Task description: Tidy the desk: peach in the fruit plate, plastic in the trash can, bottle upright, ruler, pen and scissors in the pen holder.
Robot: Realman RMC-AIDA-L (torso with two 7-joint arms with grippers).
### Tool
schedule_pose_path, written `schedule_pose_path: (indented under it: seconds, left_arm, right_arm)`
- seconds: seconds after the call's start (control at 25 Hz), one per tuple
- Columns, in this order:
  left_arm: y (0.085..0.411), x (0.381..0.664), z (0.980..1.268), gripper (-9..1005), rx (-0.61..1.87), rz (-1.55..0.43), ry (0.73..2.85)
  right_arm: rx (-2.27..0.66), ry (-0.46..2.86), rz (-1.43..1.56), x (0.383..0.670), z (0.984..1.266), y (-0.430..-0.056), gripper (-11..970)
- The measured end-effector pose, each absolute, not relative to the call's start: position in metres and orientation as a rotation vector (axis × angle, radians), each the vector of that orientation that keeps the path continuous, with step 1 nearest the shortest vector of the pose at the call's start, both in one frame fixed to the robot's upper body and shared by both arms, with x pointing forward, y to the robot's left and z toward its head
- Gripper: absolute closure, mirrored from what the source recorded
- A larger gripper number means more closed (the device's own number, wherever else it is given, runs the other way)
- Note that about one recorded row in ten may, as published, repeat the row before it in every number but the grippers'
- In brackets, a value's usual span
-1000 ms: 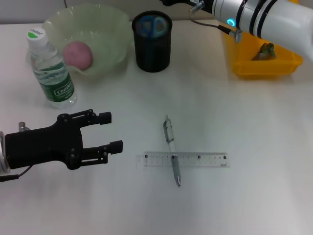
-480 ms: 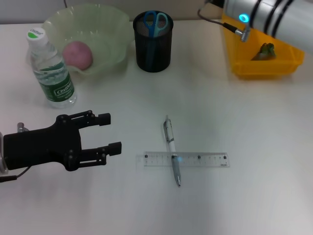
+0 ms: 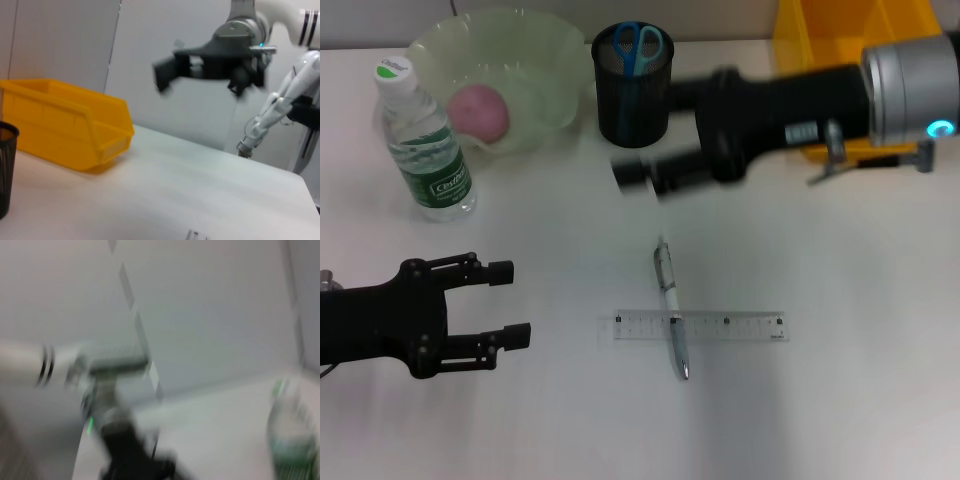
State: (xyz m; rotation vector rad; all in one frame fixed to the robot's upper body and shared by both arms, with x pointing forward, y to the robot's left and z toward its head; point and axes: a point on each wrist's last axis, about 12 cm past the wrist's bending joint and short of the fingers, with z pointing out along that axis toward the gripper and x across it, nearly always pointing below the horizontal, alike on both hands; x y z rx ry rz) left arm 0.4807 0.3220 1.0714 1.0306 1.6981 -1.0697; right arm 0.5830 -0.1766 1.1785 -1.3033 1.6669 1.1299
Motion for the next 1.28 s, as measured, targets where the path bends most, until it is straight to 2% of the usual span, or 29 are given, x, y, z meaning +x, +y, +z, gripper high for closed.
schedule_pose_path:
  seconds: [0.28, 0.36, 0.52, 1.28]
  left_arm:
    - [0.322, 0.482, 1.075, 210, 1.051, -1.095, 1.7]
    - [0.323, 0.481, 1.075, 210, 1.048, -1.099, 1.696]
    - [0.323, 0.481, 1.076, 210, 1.042, -1.108, 1.696]
    - [0.32, 0.478, 1.073, 210, 1.023, -1.117, 1.698]
  right_arm:
    - [-1.637, 1.872, 0.955, 0.58, 1.172, -0.157, 148]
    - [-1.814, 1.927, 0.85, 0.577, 1.164, -0.138, 148]
    - [-1.919, 1.926, 0.766, 0.574, 1.157, -0.121, 150]
    - [-2.033, 1.847, 0.569, 0.567, 1.129, -0.088, 156]
